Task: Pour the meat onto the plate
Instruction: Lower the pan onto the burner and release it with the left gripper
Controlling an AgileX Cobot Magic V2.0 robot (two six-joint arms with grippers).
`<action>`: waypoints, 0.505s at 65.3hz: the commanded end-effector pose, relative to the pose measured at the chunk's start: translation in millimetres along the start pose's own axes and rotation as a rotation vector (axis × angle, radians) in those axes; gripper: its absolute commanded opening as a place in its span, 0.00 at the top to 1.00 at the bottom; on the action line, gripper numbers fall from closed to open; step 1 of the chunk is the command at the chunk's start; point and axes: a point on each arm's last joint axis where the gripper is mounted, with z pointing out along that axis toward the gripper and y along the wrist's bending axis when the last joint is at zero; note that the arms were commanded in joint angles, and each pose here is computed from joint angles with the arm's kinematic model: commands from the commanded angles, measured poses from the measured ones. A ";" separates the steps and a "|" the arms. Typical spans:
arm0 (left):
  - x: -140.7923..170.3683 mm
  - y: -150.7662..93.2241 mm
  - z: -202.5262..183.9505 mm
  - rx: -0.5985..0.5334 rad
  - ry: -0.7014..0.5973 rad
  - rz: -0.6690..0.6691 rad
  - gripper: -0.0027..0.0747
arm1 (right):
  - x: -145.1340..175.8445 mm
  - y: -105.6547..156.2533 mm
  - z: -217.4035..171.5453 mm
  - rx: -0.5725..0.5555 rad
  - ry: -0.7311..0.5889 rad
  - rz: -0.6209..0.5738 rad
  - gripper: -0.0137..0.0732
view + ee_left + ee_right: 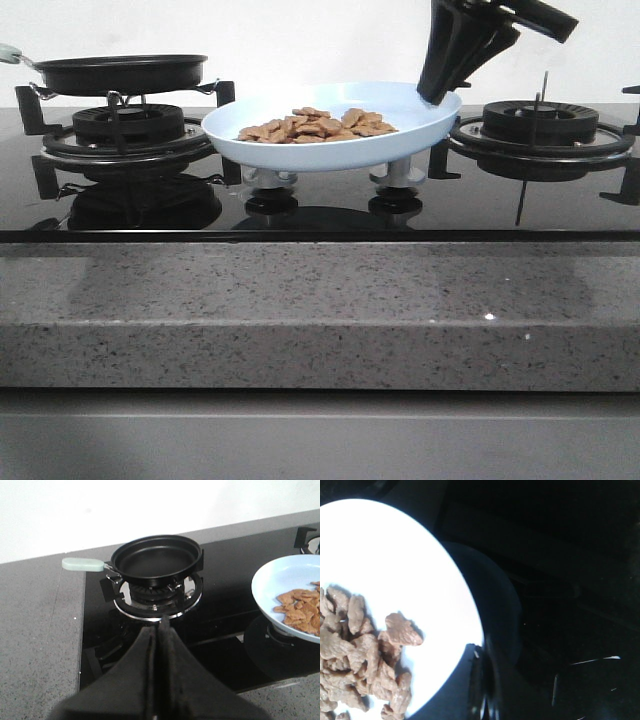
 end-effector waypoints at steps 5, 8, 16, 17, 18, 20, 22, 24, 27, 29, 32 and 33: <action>-14.6 2.4 -3.7 -0.026 -0.104 -0.021 0.99 | -4.5 13.2 -28.6 -0.031 -0.098 -0.018 0.91; -14.6 2.4 -3.7 -0.026 -0.104 -0.021 0.99 | -4.5 13.2 -28.6 -0.031 -0.098 -0.018 0.91; -14.6 2.4 -3.7 -0.026 -0.104 -0.021 0.99 | -4.6 13.2 -28.6 -0.031 -0.099 -0.018 0.91; -14.6 2.4 -3.7 -0.026 -0.104 -0.021 0.99 | -4.9 13.2 -28.6 -0.031 -0.102 -0.017 0.91; -14.6 2.4 -3.7 -0.026 -0.104 -0.021 0.99 | -5.1 13.2 -28.6 -0.031 -0.104 -0.017 0.91; -14.6 2.4 -3.7 -0.026 -0.104 -0.021 0.99 | -5.6 13.1 -28.7 -0.030 -0.110 -0.017 0.91; -14.6 2.4 -3.7 -0.026 -0.104 -0.021 0.99 | -5.7 13.1 -28.7 -0.030 -0.111 -0.017 0.91; -14.6 2.4 -3.7 -0.026 -0.104 -0.021 0.99 | -5.7 13.1 -28.7 -0.030 -0.111 -0.017 0.91; -14.6 2.4 -3.7 -0.026 -0.104 -0.021 0.99 | -5.7 13.3 -28.7 -0.033 -0.110 -0.015 0.91; -14.6 2.4 -3.7 -0.026 -0.104 -0.021 0.99 | -5.8 13.7 -28.9 -0.036 -0.112 -0.010 0.91; -14.6 2.4 -3.7 -0.026 -0.104 -0.021 0.99 | -6.5 14.1 -30.0 -0.043 -0.116 0.009 0.91; -14.6 2.4 -3.7 -0.026 -0.104 -0.021 0.99 | -6.9 14.2 -30.3 -0.046 -0.119 0.015 0.91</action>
